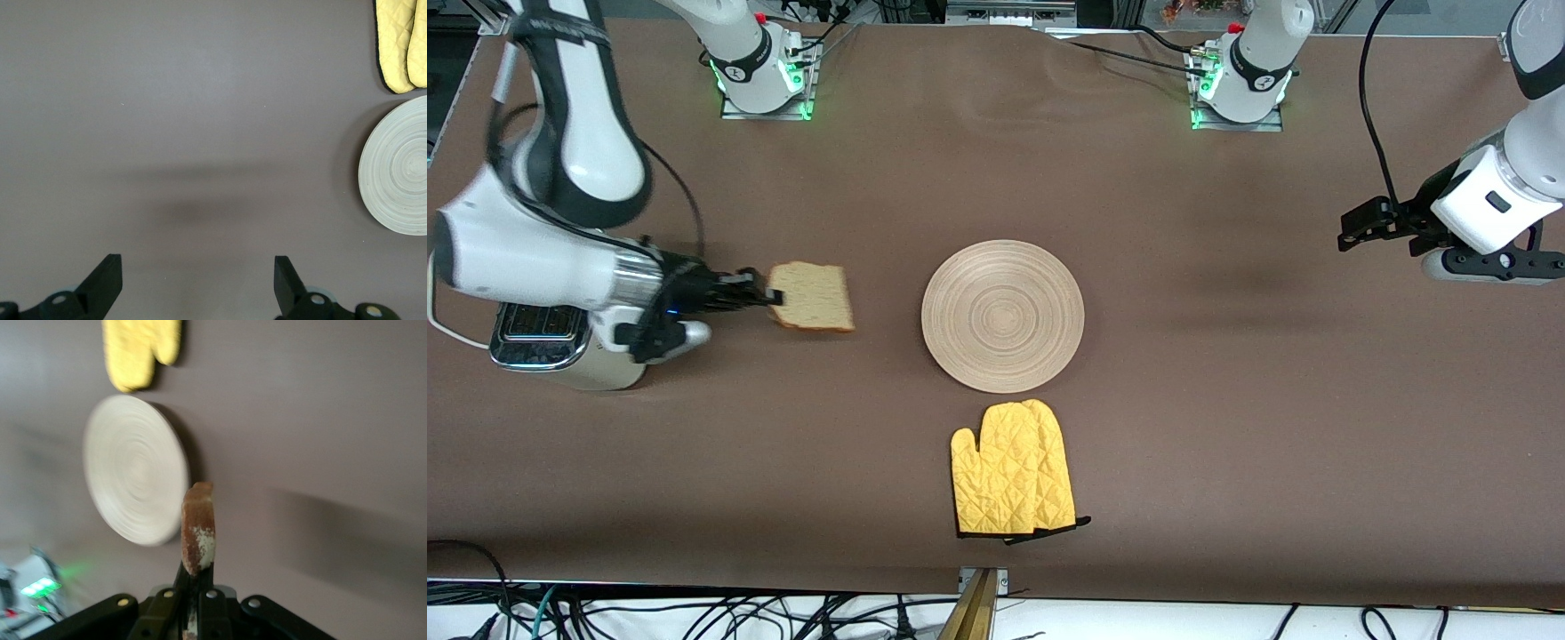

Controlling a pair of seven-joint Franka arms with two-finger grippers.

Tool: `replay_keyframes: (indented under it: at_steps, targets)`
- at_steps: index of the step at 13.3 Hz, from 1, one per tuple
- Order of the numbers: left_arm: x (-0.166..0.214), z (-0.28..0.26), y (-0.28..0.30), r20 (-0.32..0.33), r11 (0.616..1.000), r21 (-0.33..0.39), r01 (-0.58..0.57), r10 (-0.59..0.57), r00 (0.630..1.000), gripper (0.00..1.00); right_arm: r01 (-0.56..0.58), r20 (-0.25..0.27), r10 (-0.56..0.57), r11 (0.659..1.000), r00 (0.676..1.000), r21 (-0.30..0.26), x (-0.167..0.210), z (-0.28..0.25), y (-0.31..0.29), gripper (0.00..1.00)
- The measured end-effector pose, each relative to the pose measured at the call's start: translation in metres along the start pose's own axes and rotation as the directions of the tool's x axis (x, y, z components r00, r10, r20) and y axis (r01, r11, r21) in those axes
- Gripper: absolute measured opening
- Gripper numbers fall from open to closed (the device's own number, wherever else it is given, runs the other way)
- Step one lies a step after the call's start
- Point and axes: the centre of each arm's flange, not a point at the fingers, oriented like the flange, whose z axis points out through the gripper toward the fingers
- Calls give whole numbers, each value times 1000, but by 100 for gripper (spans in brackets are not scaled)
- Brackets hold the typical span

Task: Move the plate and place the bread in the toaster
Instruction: 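Lift the bread and carry it above the toaster with the right gripper, then lower the bread upright into a toaster slot with the right gripper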

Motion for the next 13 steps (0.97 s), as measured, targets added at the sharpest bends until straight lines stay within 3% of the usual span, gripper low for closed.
replay_keyframes:
  at_steps: [3,6,11,13]
  targets:
    - [0,0,0,4,1000,0,0,0,1000,100,11,45,-5,990,999,-139,-20,-76,41,7]
    - [-1,0,0,7,1000,0,0,0,1000,100,-2,34,10,972,999,-235,-42,-127,94,7]
    - [-1,1,0,13,1000,0,0,0,1000,100,64,81,-31,897,996,-438,-61,-179,123,7]
    - [-1,1,0,13,1000,0,0,0,1000,100,70,94,-28,876,995,-477,-65,-189,129,7]
